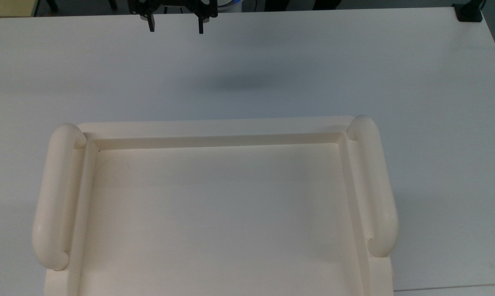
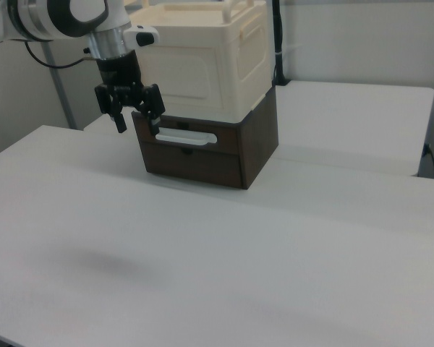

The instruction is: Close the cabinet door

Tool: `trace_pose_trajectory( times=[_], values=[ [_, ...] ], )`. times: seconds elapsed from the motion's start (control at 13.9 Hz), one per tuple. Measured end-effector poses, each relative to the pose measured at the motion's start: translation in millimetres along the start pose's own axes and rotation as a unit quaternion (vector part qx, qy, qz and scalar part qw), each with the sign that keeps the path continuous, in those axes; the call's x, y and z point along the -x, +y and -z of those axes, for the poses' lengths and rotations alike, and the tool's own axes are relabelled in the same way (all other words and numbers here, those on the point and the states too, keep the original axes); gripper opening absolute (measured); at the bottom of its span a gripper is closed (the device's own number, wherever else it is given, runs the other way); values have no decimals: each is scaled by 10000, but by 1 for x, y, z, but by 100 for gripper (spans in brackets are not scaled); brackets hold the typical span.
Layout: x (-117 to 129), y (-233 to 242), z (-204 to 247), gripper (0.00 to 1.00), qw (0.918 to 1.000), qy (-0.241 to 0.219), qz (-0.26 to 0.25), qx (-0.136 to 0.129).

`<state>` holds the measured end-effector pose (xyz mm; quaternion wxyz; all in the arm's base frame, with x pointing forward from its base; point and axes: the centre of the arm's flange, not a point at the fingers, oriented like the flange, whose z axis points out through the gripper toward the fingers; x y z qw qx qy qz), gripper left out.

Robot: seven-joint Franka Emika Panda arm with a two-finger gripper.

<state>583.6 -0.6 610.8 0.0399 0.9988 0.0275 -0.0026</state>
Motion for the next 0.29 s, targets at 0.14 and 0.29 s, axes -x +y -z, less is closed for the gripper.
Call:
trace_pose_trajectory(
  times=[0.14,0.29],
  values=[
    [0,2,0,100,10000,-1,-11,10],
    [1,3,1,100,10000,5,-22,11]
  ],
)
